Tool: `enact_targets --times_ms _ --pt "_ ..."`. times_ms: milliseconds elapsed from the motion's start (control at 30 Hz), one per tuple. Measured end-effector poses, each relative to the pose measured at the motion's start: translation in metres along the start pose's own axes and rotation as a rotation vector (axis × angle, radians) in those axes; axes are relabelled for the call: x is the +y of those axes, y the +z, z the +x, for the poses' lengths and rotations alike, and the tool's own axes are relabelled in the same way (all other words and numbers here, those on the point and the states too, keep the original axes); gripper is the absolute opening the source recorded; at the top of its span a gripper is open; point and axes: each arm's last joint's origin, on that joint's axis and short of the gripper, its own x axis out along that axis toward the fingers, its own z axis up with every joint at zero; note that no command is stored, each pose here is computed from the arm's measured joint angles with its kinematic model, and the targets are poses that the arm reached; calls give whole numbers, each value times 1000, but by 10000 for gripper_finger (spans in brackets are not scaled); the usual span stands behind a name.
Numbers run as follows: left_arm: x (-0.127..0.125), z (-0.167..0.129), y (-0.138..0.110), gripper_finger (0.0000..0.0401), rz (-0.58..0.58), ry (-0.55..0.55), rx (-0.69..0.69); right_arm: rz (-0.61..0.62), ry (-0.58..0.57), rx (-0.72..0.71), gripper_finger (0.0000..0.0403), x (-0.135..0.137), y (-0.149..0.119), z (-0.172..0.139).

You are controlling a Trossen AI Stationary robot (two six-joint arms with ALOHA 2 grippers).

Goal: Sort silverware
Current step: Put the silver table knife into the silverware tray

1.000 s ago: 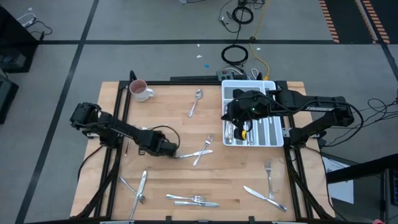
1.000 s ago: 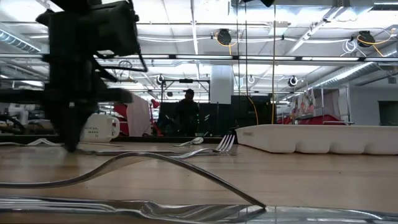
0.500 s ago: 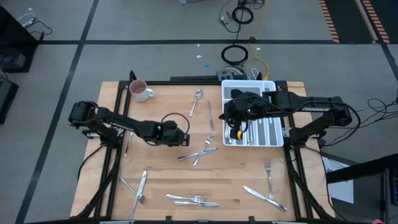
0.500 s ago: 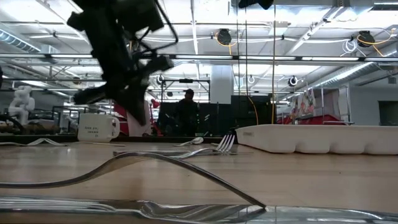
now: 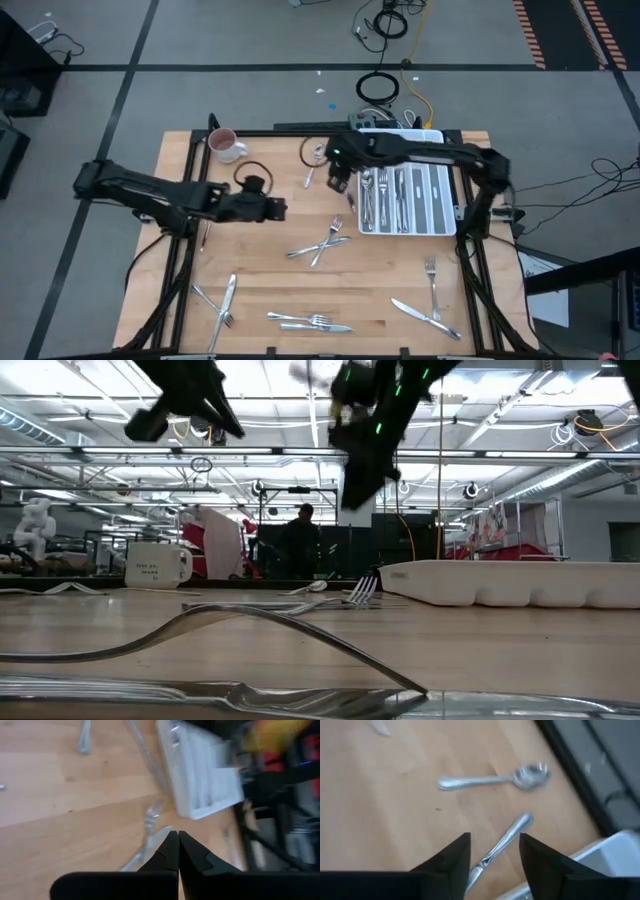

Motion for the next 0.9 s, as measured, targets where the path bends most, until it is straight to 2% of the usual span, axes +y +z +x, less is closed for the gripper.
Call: enact_targets --times_ms 167,367,633,767,900 --pt "-1 -33 6 0 0 -111 1 160 30 212 201 -20 -15 60" --pt "2 -53 12 0 26 -147 -48 232 92 308 209 -20 -27 96" --pt "9 -52 12 7 51 -90 -50 251 79 333 205 -21 -30 106" --pt "9 -52 12 8 54 -83 -51 310 35 339 183 -34 -30 107" --pt "10 -52 12 9 61 -73 -52 353 80 347 163 -46 -29 108"
